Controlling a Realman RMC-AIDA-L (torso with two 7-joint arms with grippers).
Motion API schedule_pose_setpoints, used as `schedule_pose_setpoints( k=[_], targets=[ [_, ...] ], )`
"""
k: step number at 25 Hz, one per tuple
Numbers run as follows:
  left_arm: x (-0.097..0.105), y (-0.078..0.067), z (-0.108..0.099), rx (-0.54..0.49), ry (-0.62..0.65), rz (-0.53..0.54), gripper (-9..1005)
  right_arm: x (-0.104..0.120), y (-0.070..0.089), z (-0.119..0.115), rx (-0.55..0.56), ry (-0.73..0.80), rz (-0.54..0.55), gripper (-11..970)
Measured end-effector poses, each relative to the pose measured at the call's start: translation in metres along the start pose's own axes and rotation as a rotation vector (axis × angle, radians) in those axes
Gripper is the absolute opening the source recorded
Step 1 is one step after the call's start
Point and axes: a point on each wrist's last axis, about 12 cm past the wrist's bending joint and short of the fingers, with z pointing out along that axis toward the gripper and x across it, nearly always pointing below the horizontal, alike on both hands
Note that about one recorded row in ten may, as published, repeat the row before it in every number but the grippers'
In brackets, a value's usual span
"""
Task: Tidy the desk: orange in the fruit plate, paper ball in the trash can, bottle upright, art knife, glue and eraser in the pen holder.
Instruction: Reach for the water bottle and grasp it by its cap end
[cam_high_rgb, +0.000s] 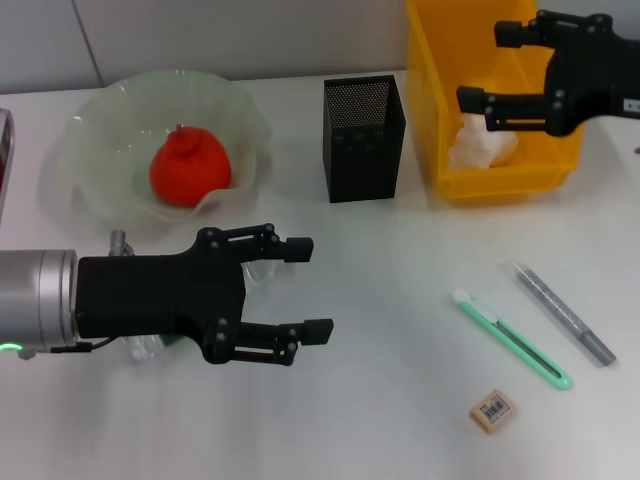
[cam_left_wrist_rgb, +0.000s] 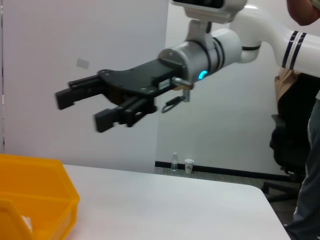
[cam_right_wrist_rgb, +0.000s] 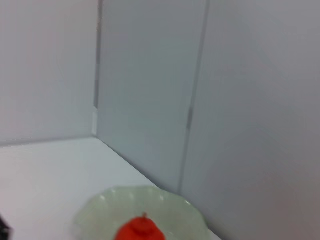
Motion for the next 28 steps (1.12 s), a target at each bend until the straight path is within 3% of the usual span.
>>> schedule_pose_setpoints(
  k=[7, 14, 19, 28],
  targets=[
    [-0.001, 0.005, 0.002, -0.033, -0.003, 0.001, 792, 0.012, 0.015, -0.017, -0.157, -0.073, 0.002, 828],
    [-0.004, 0.015, 0.006, -0.09, 0.011, -0.039, 791, 0.039, 0.031, -0.019, -0.296, 0.014, 0.012, 828],
    [-0.007, 0.026, 0.01, -0.15, 0.054, -0.041, 789, 0.053, 0.041, -0.023, -0.345, 0.055, 0.007, 827],
    [-0.01, 0.048, 0.016, -0.285, 0.222, -0.065, 787, 0.071, 0.044, -0.03, -0.366, 0.057, 0.069, 826]
  ],
)
